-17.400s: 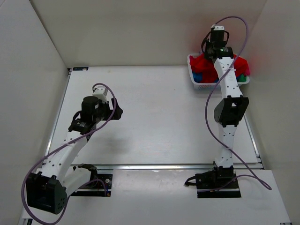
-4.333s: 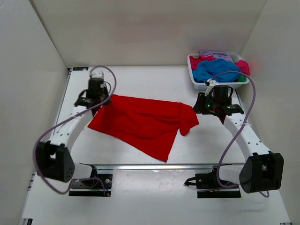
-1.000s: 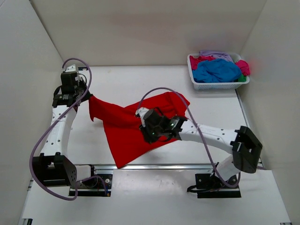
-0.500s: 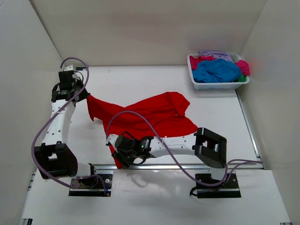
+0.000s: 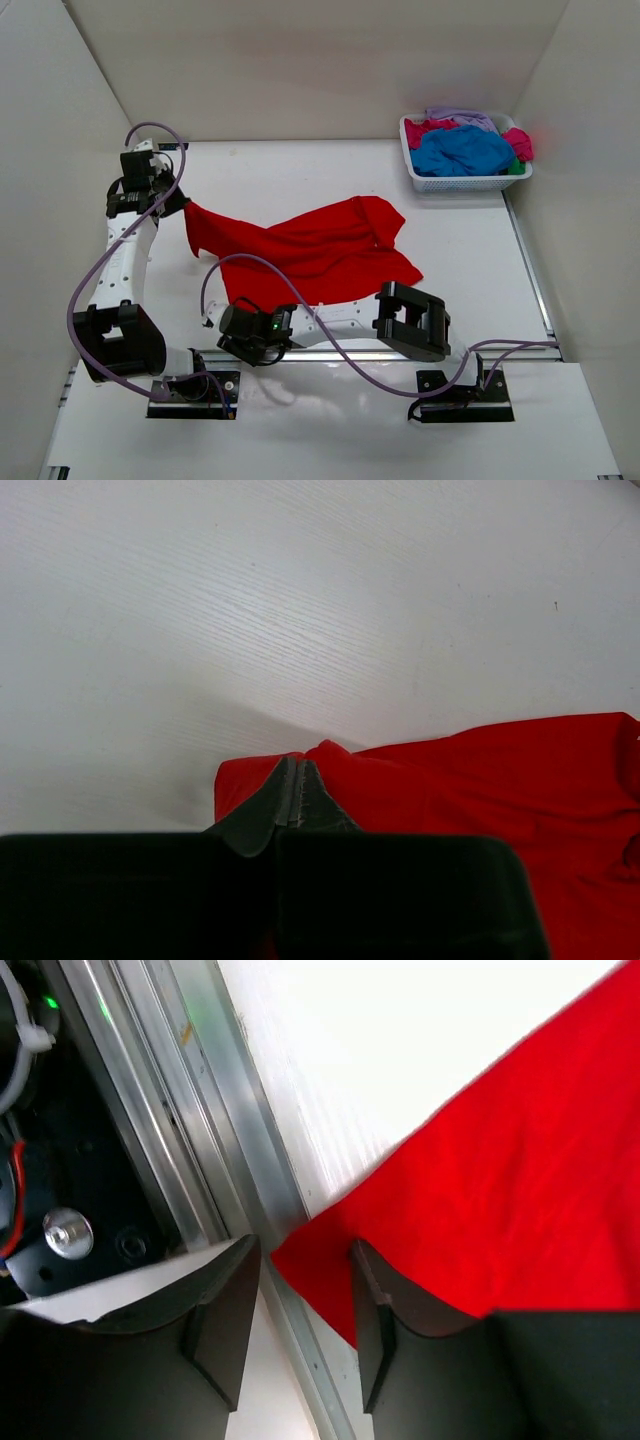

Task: Fold and stack the t-shirts
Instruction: Flatten out the tshirt

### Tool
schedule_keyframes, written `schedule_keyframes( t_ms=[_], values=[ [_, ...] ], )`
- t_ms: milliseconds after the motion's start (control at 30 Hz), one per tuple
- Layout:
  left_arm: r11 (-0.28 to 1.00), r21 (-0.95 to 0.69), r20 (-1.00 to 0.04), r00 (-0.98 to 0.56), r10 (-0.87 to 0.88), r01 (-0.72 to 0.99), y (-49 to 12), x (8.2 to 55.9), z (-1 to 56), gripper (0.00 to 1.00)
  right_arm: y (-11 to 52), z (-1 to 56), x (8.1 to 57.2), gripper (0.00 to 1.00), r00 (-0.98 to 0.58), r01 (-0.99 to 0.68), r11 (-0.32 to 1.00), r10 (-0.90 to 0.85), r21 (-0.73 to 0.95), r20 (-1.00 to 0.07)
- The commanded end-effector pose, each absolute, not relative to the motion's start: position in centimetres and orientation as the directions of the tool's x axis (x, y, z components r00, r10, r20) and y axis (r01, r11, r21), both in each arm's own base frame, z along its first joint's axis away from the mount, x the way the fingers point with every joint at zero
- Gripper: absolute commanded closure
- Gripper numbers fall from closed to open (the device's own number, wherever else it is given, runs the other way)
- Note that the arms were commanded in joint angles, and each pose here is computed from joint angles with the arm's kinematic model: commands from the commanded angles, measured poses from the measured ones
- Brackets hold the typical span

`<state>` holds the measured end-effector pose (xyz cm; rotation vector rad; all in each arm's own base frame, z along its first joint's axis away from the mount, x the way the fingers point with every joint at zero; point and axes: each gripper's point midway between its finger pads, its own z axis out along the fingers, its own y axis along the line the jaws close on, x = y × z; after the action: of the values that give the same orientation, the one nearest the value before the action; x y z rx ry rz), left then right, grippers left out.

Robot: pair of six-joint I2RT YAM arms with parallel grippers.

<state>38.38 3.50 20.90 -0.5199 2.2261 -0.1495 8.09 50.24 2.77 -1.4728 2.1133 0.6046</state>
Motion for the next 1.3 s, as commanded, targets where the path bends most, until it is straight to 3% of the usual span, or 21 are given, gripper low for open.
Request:
schedule_keyframes(
  t_ms=[0,33,167,233,500,600,700,800,933,1033,1100,1267],
  values=[
    [0.906,-0.294,-0.731,-0.539,-0.419,-0.305,3.8,38.9,22.6,1.0,49.8,1.6,8.8,0.65,-0.284,-0.938,0.347,-0.757,0.005,-0.589],
    [0.908,-0.294,-0.731,-0.541,-0.416,-0.3,3.6,38.9,22.6,1.0,49.6,1.1,9.0,0.73,-0.285,-0.935,0.354,-0.768,-0.009,-0.573],
    [0.909,-0.292,-0.736,-0.537,-0.412,-0.298,3.7,38.7,22.7,1.0,48.0,-0.1,10.3,0.81,-0.319,-0.907,0.415,-0.794,-0.077,-0.518],
    [0.909,-0.29,-0.734,-0.539,-0.412,-0.299,3.7,38.6,22.5,1.0,47.5,0.0,10.8,0.97,-0.329,-0.899,0.43,-0.79,-0.086,-0.518],
    [0.913,-0.283,-0.73,-0.552,-0.403,-0.292,3.7,38.3,22.4,1.0,40.3,0.9,15.0,1.0,-0.499,-0.812,0.582,-0.733,-0.045,-0.462],
    [0.908,-0.318,-0.723,-0.55,-0.418,-0.272,3.4,38.6,23.0,1.0,36.7,4.4,16.9,1.0,-0.553,-0.789,0.614,-0.69,0.027,-0.468],
    [0.83,-0.502,-0.683,-0.477,-0.553,-0.243,3.4,38.9,25.2,1.0,32.5,11.3,20.3,1.0,-0.58,-0.747,0.663,-0.614,0.05,-0.536],
    [0.705,-0.693,-0.626,-0.357,-0.693,-0.153,2.7,38.9,29.2,1.0,28.0,24.3,25.3,1.0,-0.572,-0.665,0.723,-0.332,0.188,-0.75],
    [0.59,-0.807,-0.587,-0.134,-0.799,0.018,1.9,37.8,38.1,1.0,20.3,37.8,29.1,1.0,-0.406,-0.603,0.768,-0.06,0.218,-0.912],
    [0.492,-0.854,-0.507,-0.054,-0.86,0.171,1.2,36.9,43.6,1.0,14.5,44.1,30.1,1.0,-0.28,-0.555,0.804,0.061,0.213,-0.958],
    [0.425,-0.842,-0.45,0.0,-0.893,0.332,0.3,34.8,48.6,1.0,10.9,49.9,28.8,1.0,-0.114,-0.512,0.844,0.119,0.161,-0.986],
    [0.267,-0.768,-0.315,0.02,-0.949,0.582,-0.7,31.3,58.3,1.0,9.2,57.3,25.6,1.0,0.102,-0.495,0.867,0.128,0.061,-0.987]
  ],
)
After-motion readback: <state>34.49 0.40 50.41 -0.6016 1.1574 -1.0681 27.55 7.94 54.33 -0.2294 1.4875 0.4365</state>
